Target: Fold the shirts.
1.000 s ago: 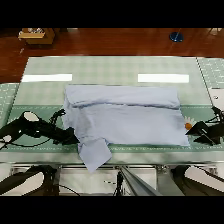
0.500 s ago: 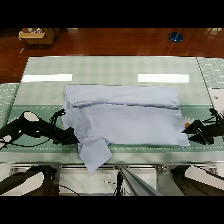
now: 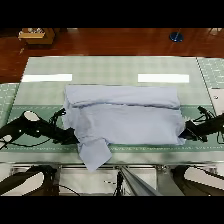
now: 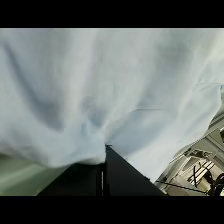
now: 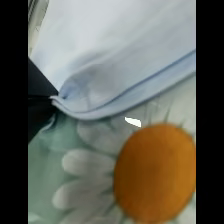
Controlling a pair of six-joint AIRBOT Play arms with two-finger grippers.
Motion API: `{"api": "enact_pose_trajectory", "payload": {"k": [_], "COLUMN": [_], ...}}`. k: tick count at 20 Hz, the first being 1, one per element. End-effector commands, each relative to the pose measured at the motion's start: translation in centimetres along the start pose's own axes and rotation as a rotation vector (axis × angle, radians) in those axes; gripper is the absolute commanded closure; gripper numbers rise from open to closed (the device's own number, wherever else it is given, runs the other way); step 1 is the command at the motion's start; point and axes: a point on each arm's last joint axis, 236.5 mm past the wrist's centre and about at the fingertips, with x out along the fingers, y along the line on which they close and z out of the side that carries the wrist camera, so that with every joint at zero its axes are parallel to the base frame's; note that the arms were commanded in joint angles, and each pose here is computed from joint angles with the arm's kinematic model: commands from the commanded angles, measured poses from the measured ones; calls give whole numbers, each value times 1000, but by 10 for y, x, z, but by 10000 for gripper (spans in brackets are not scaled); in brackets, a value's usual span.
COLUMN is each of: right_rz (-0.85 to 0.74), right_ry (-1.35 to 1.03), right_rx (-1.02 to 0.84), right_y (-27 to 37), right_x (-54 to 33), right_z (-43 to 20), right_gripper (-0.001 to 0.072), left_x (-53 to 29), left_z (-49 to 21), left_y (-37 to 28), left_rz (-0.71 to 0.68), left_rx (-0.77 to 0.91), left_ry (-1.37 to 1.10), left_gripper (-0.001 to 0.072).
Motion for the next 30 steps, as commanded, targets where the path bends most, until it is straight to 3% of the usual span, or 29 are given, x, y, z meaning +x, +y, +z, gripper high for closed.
{"api": "enact_pose_trajectory", "payload": {"k": [1,5,9,13,17,25,30], "right_rz": [-11,-18,168,136,116,234,216], "right_ry": [2,-258,-485,-617,-867,-814,-823], "right_rx": [-76,-181,-268,-363,-312,-117,-110], "right_y": [17,52,125,159,172,161,174], "right_x": [-13,-84,-135,-138,-168,-122,-96], "right_z": [2,36,59,87,135,188,220], "right_gripper": [693,694,694,694,695,695,694], "left_x": [-18,-87,-150,-169,-192,-181,-159], "left_z": [24,60,85,120,159,241,280], "left_y": [-11,-67,-118,-117,-111,-94,-73], "left_rz": [7,-11,-40,-17,-1,-16,-15], "left_rx": [65,240,362,327,290,245,206], "left_ry": [-88,-291,-495,-626,-741,-730,-675], "left_gripper": [686,685,685,686,686,686,685]}}
